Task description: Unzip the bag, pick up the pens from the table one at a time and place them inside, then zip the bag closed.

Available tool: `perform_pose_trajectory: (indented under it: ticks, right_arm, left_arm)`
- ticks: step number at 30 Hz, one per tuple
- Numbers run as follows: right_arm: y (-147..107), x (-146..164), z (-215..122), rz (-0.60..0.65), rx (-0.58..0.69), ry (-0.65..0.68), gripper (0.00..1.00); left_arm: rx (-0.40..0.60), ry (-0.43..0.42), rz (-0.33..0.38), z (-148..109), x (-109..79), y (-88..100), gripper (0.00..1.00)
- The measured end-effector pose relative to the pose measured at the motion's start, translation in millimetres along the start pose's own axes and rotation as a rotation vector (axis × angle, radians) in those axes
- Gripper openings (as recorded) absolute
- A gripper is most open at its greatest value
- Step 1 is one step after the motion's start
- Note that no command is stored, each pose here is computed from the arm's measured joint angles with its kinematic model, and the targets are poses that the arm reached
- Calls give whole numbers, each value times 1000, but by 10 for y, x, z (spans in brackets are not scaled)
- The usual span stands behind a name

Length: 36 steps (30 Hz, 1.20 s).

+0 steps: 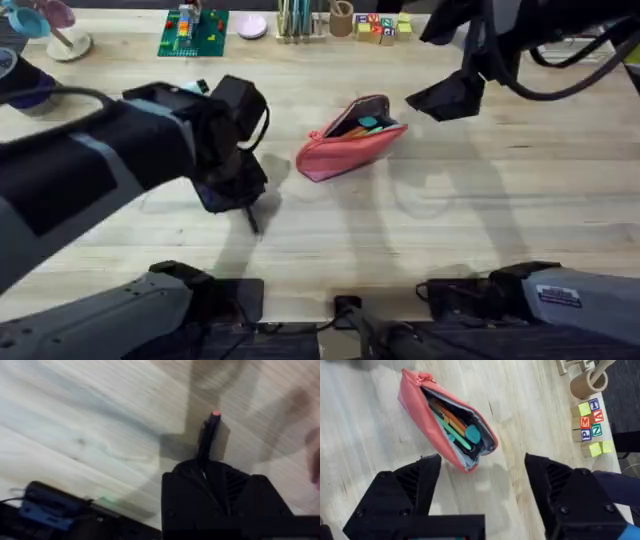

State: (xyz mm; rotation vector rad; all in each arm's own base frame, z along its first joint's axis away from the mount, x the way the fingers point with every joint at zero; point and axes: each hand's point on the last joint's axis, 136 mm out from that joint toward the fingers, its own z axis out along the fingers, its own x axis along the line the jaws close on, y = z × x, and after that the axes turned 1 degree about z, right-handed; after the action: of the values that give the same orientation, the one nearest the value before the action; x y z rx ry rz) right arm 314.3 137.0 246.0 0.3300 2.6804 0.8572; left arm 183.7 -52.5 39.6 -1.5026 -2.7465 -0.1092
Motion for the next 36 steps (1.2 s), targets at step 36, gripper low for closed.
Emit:
perform_pose_trajectory:
  ticks: [36]
  right_arm:
    - [-94, -86, -473, 93, -56, -107, 996]
  left_arm:
    - [-895, -691, 690, -2309, -1993, 1262, 43]
